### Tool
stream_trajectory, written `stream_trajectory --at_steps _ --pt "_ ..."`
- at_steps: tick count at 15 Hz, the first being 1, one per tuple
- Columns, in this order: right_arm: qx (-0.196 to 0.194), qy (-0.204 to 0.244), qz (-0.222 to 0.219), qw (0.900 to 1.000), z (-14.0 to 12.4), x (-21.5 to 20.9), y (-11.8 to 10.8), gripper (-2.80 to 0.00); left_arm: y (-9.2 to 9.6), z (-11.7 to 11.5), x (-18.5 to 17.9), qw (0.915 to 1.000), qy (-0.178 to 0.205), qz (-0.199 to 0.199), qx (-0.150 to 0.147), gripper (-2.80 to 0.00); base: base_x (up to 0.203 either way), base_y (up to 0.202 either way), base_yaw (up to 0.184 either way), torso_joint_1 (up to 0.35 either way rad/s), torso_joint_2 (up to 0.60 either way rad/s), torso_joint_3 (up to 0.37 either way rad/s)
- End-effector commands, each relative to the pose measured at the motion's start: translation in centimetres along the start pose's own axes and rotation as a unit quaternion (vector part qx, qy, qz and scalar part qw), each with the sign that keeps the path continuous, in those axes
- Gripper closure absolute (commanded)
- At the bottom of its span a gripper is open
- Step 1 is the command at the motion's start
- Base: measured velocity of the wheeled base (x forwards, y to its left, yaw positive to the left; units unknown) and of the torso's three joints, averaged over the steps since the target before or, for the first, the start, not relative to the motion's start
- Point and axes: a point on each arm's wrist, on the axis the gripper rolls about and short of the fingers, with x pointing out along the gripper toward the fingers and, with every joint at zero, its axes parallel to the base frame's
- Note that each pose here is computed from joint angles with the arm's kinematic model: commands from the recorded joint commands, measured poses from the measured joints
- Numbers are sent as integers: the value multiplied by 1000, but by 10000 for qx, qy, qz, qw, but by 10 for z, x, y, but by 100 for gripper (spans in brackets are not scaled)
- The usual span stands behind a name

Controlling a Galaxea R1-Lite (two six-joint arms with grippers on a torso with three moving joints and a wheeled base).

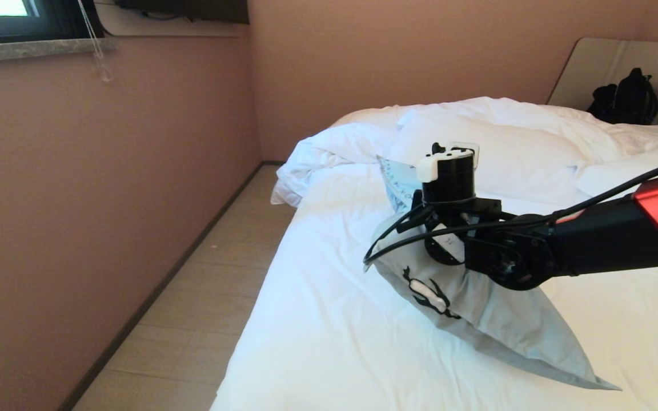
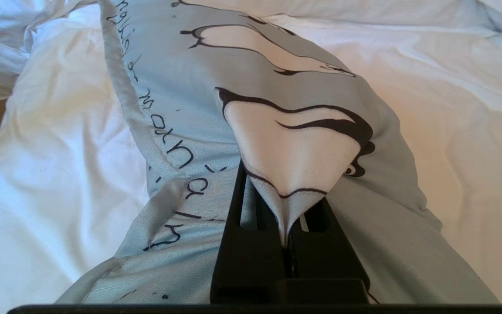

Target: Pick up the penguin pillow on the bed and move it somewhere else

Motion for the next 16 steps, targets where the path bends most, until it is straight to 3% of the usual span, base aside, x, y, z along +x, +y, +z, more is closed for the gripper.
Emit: stream_trajectory --at_steps 1,12,13,16 --pt "-161 -219 -91 9996 -15 2 11 0 0 0 0 10000 -3 0 0 0 0 0 0 0 0 0" --pt "-554 -112 -33 9984 -46 6 20 0 0 0 0 10000 -3 0 0 0 0 0 0 0 0 0" --pt "-568 -107 -16 9983 -46 5 21 -280 0 0 0 10000 -3 0 0 0 0 0 0 0 0 0" --pt "-603 -120 46 9981 -45 -1 23 -280 0 0 0 10000 -3 0 0 0 0 0 0 0 0 0"
